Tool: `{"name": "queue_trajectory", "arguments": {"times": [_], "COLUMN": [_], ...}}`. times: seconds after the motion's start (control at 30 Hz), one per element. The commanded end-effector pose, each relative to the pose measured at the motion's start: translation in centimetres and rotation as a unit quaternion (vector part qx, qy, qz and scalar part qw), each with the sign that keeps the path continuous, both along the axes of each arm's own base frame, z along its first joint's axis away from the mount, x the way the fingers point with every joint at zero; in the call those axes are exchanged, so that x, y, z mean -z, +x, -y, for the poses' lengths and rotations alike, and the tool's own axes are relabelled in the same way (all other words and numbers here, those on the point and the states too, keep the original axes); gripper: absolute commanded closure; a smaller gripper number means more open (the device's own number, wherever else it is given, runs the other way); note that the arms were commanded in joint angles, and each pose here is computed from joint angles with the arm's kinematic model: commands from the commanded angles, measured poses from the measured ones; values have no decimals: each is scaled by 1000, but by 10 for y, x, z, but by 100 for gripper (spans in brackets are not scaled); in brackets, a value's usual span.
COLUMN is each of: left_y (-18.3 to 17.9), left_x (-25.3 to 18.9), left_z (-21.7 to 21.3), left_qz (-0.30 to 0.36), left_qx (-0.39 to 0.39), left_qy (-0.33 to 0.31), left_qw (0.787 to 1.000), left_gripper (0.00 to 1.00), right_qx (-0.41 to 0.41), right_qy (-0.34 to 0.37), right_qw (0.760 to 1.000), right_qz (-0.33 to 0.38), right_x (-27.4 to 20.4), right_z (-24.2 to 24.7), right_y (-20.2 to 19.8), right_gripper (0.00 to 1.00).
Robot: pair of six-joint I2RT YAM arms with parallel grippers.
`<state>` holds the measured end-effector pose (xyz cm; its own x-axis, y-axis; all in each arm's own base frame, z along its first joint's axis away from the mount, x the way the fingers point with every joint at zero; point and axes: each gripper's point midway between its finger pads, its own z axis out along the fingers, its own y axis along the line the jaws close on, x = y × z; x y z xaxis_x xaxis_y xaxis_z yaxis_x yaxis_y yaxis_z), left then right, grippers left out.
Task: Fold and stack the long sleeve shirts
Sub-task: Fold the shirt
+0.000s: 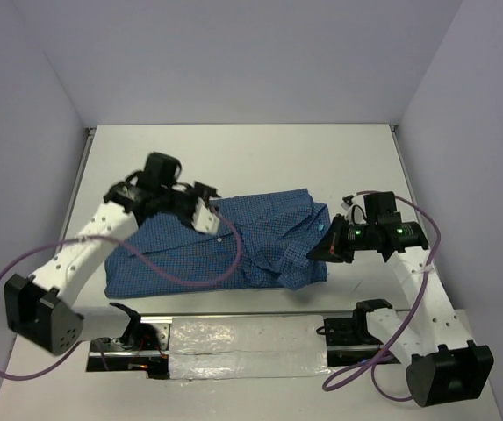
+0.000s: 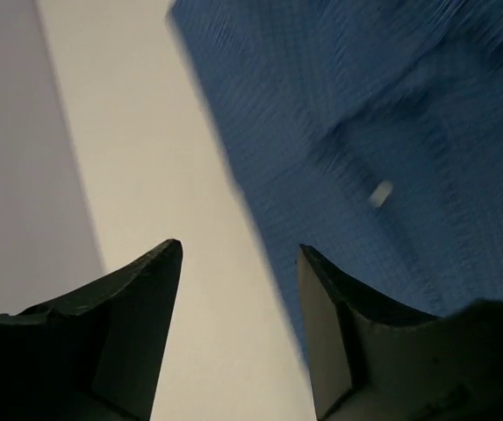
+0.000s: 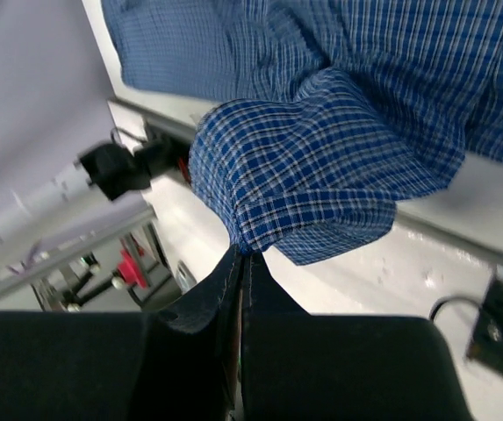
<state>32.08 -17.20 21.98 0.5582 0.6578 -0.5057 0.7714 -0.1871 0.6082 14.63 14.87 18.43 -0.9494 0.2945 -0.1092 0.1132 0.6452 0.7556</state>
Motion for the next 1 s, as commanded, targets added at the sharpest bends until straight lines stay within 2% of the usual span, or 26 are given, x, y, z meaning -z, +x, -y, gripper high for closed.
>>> {"name": "queue_trajectory", "arguments": {"times": [0.0,0.03,0.07,0.13,0.2,0.27,0.3,0.33,0.4,0.47,0.5,0.63,0.67,0.77,0.83,0.87,0.97], "left_y": [-71,-81,-96,-103,-108,-110,-114,-119,-126,-123,-122,-114,-116,-128,-142,-145,-155], "left_x": [-4,-3,7,21,27,36,38,43,39,34,29,35,31,34,38,41,45], "left_z": [69,81,103,123,143,155,158,164,174,185,189,201,205,211,213,214,216], "left_qz": [-99,-108,-131,-163,-221,-286,-329,-359,-403,-424,-452,-504,-511,-506,-510,-510,-517], "left_qx": [36,43,45,21,-39,-72,-95,-90,-90,-101,-123,-197,-200,-194,-194,-197,-203], "left_qy": [-111,-120,-129,-134,-160,-165,-173,-170,-191,-205,-212,-192,-191,-175,-157,-149,-133], "left_qw": [988,986,982,977,961,941,924,914,890,876,858,818,814,822,823,824,821], "left_gripper": [29,23,22,24,29,41,45,52,55,52,49,39,39,44,51,60,67], "right_qx": [35,46,55,74,92,118,129,146,173,186,194,217,220,232,241,244,249], "right_qy": [23,26,22,28,27,36,39,38,52,58,59,51,52,49,56,60,68], "right_qw": [997,997,996,995,992,988,986,984,979,976,975,970,968,965,962,961,959], "right_qz": [62,59,65,63,82,94,97,98,96,93,89,99,107,113,115,115,115], "right_x": [-4,-2,3,6,4,3,3,4,7,13,14,14,11,11,11,11,13], "right_z": [-4,-3,-2,-2,1,3,4,7,7,8,9,15,16,19,19,19,19], "right_y": [40,44,52,60,73,84,88,93,101,103,103,104,104,107,108,109,108], "right_gripper": [100,100,100,100,100,100,100,100,100,100,100,100,100,100,100,100,100]}}
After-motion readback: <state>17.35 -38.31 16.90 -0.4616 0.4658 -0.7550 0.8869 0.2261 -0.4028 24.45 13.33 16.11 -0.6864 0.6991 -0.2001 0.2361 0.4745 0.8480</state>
